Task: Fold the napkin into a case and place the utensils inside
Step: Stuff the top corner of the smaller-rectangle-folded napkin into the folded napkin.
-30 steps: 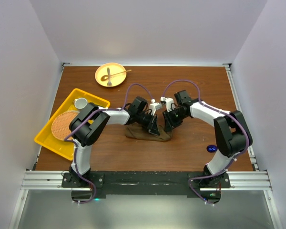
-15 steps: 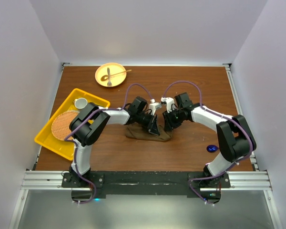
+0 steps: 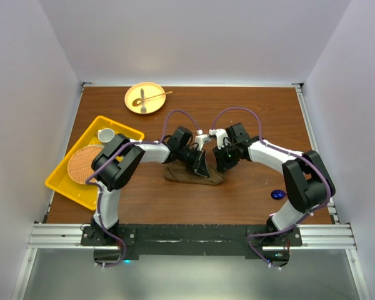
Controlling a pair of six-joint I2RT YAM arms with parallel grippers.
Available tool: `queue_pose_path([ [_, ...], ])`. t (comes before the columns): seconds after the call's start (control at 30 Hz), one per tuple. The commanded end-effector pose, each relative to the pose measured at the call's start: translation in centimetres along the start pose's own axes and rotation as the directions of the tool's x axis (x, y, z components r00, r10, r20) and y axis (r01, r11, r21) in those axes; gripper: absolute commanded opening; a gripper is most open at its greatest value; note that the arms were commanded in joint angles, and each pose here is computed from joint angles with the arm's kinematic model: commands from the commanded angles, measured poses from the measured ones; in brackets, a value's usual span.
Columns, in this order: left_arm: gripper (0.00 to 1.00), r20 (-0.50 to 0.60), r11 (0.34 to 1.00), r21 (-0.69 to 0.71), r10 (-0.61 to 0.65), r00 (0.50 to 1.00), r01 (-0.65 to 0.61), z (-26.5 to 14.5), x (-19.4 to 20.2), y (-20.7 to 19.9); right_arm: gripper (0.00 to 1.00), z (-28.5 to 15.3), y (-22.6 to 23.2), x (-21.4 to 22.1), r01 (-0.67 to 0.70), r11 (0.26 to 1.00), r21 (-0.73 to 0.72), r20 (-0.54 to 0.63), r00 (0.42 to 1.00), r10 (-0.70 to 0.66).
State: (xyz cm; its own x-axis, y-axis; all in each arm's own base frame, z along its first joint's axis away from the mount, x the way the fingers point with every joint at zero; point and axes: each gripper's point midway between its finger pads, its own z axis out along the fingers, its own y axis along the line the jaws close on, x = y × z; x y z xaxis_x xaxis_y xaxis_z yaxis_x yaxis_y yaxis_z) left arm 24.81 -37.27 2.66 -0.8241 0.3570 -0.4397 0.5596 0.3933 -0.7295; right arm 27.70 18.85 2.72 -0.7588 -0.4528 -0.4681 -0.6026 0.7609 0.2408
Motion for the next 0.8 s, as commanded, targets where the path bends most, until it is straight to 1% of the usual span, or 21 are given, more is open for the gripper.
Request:
queue_pose_path([
  [0.0,0.0,-0.02,0.997,-0.062,-0.037,0.999,0.036,0.6,0.9,1.9,0.22,-0.1,0.7,-1.2,0.048,0.999,0.012,0.03,0.998,-0.049],
  [0.07,0.0,-0.018,0.997,-0.064,-0.039,0.999,0.037,0.5,0.8,2.0,0.22,-0.5,1.1,-1.3,0.045,0.999,-0.002,0.035,0.998,-0.045],
  [0.23,0.0,-0.018,0.997,-0.063,-0.044,0.999,0.042,0.5,0.8,2.1,0.23,-2.0,2.2,-1.7,0.062,0.998,-0.033,0.095,0.994,-0.058],
  [0.37,0.0,-0.018,0.997,-0.053,-0.053,0.998,0.052,0.5,0.9,2.1,0.26,-2.2,2.3,-1.6,0.102,0.995,-0.016,0.116,0.988,-0.099],
  [0.53,0.0,-0.016,0.997,-0.052,-0.059,0.998,0.058,0.5,1.0,2.2,0.26,-1.3,2.2,-0.9,0.128,0.992,-0.008,0.078,0.989,-0.127],
  [0.77,0.0,-0.013,0.997,-0.053,-0.064,0.998,0.063,0.4,1.2,2.2,0.26,-0.3,2.8,-0.6,0.175,0.983,0.049,0.023,0.984,-0.176],
])
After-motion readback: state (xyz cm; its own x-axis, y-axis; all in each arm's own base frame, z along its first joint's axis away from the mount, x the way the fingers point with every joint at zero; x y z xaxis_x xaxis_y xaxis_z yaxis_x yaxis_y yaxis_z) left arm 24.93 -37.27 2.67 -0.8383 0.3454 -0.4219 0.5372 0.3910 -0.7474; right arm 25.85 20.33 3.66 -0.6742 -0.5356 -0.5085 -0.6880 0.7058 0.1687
